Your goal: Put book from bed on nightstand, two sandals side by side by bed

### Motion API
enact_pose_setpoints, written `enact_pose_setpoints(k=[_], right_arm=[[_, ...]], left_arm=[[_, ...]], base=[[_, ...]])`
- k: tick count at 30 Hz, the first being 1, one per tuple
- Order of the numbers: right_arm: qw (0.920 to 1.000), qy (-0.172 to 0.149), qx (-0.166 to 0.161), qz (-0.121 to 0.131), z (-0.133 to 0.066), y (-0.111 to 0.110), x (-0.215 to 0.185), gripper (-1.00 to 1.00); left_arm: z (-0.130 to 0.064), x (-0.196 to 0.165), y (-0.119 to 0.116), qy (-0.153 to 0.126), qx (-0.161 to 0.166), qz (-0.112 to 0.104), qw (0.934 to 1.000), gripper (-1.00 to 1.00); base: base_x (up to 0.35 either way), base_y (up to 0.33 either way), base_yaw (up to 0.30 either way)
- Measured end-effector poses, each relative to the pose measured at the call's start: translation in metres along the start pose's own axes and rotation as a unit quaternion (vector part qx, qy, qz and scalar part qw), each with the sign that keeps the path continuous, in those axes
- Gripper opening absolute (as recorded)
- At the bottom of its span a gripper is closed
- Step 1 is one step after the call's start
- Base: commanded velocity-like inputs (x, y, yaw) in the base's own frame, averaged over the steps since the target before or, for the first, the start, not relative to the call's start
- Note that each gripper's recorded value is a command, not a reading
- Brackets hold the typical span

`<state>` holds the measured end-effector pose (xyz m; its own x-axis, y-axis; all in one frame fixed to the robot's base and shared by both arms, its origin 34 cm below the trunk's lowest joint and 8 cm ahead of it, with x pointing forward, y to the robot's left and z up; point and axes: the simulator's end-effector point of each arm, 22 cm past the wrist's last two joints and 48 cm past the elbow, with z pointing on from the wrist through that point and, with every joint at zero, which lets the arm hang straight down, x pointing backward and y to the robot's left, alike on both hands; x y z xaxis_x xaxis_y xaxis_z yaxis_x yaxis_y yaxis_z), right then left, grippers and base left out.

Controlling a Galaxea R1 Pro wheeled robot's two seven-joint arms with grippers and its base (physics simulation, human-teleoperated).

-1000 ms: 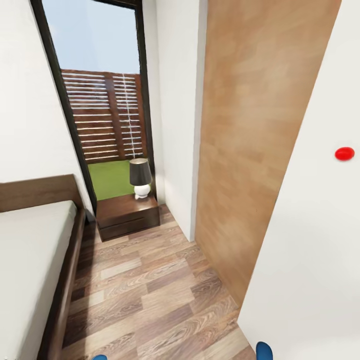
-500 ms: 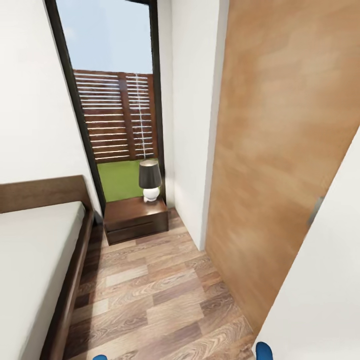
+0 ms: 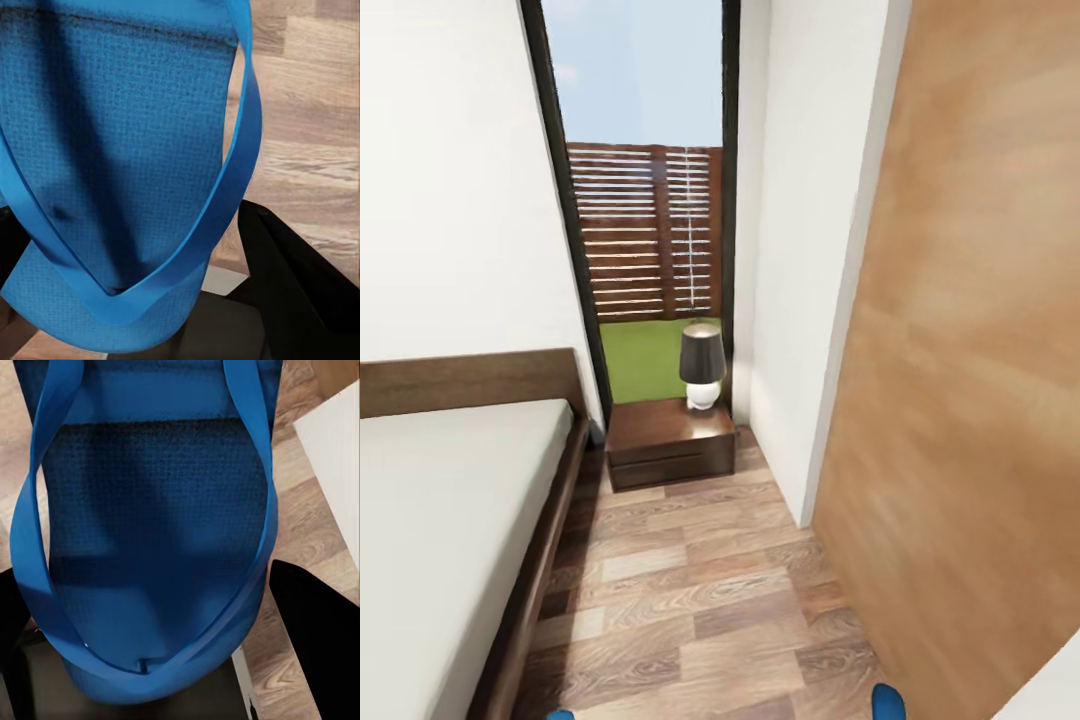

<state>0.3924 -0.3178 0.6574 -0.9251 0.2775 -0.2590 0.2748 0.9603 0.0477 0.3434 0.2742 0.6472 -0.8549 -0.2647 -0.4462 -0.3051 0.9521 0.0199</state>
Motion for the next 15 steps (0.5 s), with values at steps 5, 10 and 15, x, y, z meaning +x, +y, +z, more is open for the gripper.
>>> enact_pose_setpoints(k=[5,10,15], right_arm=[[1.0,0.0,0.0,0.0,0.0,0.0,-0.0003,-1.0],[1.0,0.0,0.0,0.0,0.0,0.0001,-0.0004,-1.0],[1.0,-0.001,0.0,0.0,0.0,0.0002,-0.0005,-1.0]], left_arm=[[0.0001,-0.0001,0.0003,0.0,0.0,0.0,1.0,-1.0],[0.0,-0.0001,0.0001,0.0,0.0,0.0,1.0,-1.0],[0.0001,-0.0001,0.0005,0.0,0.0,0.0,1.0,-1.0]], base=[[0.329,0.0,0.09],[0.329,0.0,0.008],[0.329,0.0,0.109]])
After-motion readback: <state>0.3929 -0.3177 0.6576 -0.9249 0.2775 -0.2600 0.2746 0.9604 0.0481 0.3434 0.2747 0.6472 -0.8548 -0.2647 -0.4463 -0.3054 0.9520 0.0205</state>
